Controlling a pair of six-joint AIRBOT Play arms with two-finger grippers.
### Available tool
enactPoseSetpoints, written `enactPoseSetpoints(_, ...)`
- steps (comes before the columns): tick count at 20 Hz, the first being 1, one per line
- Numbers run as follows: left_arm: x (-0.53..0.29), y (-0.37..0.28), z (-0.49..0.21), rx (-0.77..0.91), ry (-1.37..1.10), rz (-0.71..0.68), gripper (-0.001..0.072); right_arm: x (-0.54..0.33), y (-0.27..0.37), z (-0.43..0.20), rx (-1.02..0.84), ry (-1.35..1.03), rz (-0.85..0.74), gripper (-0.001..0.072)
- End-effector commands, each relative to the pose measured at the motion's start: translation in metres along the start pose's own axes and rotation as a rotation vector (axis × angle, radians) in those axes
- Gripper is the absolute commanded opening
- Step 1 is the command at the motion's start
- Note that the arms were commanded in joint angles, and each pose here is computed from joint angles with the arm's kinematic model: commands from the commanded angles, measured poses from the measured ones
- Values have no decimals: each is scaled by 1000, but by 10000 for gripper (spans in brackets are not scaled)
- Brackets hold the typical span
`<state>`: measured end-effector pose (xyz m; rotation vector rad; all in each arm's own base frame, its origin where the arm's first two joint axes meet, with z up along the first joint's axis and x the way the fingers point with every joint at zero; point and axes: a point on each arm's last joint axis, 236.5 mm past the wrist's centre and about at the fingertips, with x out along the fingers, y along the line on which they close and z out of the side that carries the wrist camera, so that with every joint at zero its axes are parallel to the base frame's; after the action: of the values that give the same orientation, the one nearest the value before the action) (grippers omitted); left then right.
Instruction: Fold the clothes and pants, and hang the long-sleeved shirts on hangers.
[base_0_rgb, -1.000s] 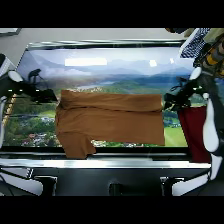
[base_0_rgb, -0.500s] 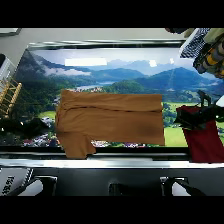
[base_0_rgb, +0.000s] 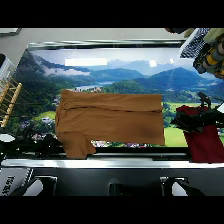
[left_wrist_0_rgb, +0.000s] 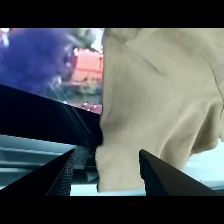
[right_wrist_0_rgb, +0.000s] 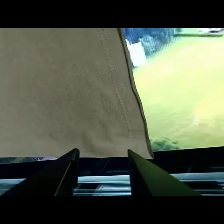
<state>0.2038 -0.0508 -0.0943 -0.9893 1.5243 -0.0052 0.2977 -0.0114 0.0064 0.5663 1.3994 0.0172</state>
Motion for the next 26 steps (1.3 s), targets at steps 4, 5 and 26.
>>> enactPoseSetpoints(4,18,-3,1,18,-38,-2,459,0,4,0,-3,-1,16,362)
enactPoseSetpoints(5,23,-6,1,29,-36,-1,459,-1,4,-1,-4,-1,16,362)
enactPoseSetpoints(26,40,-15,-11,152,23,17,16,59,-57,-53,213,223,108,478)
